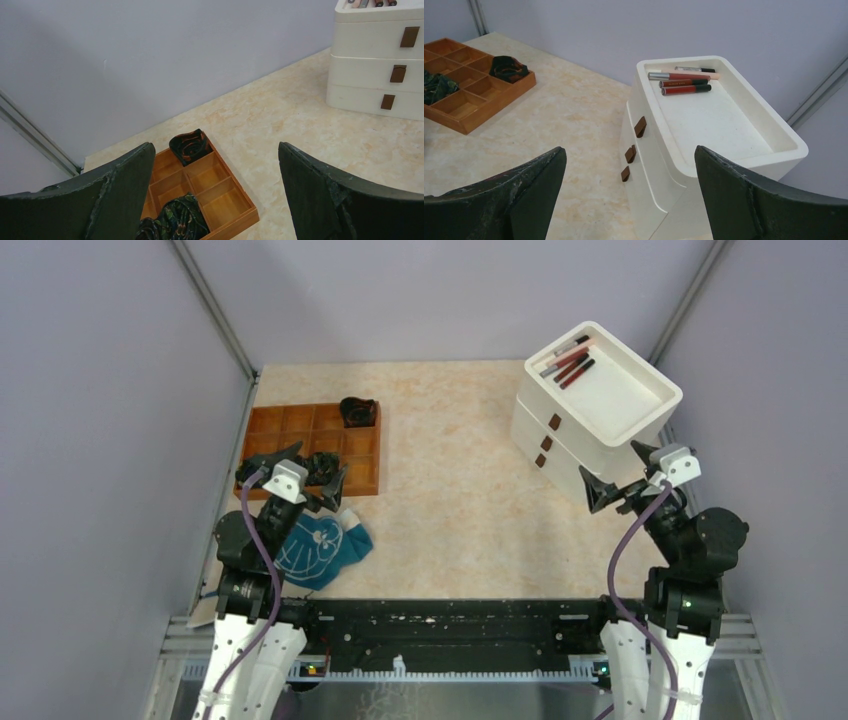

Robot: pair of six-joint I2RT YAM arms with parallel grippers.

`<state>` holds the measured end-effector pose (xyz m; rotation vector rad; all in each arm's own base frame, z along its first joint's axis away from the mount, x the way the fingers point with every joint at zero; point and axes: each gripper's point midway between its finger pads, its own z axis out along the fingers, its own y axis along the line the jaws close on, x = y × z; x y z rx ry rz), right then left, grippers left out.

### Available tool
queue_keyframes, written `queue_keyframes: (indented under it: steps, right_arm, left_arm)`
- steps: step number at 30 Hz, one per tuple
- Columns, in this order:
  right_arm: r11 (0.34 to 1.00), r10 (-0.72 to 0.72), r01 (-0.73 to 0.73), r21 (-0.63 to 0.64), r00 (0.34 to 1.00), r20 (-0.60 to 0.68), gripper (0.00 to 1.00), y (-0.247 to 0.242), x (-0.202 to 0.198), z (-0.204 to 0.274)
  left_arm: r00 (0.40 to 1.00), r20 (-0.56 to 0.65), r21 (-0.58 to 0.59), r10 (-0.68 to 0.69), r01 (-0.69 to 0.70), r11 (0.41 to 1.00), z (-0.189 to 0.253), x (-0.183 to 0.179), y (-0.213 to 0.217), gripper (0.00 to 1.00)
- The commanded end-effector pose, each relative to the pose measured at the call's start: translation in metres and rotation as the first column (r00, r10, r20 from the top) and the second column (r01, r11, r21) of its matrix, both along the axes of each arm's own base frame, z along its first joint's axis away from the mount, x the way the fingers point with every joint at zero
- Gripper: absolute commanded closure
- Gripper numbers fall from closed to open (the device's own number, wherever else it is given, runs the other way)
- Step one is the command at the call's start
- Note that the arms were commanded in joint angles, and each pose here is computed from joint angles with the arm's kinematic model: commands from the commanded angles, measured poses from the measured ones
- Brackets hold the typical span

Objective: Organize the makeup
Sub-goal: Reset both arms

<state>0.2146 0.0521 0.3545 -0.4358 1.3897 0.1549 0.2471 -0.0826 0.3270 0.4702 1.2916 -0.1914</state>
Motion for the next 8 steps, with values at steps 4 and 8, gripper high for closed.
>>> queue_keyframes:
  steps: [4,8]
  right_arm:
    - [1.000,0.002,-0.001,-0.024,0.999,0.040,0.02,0.0001,-0.0026,0.0070]
    - [1.000,0.000,0.001,-0.026,0.999,0.041,0.01,-0.0001,-0.0032,0.0078]
  left_arm:
    - [0.999,0.048,0.006,-0.001,0.001,1.000,0.0090,-0.0013,0.0006,0.01]
    - [0.999,0.049,0.006,-0.001,0.001,1.000,0.0089,-0.0013,0.0005,0.01]
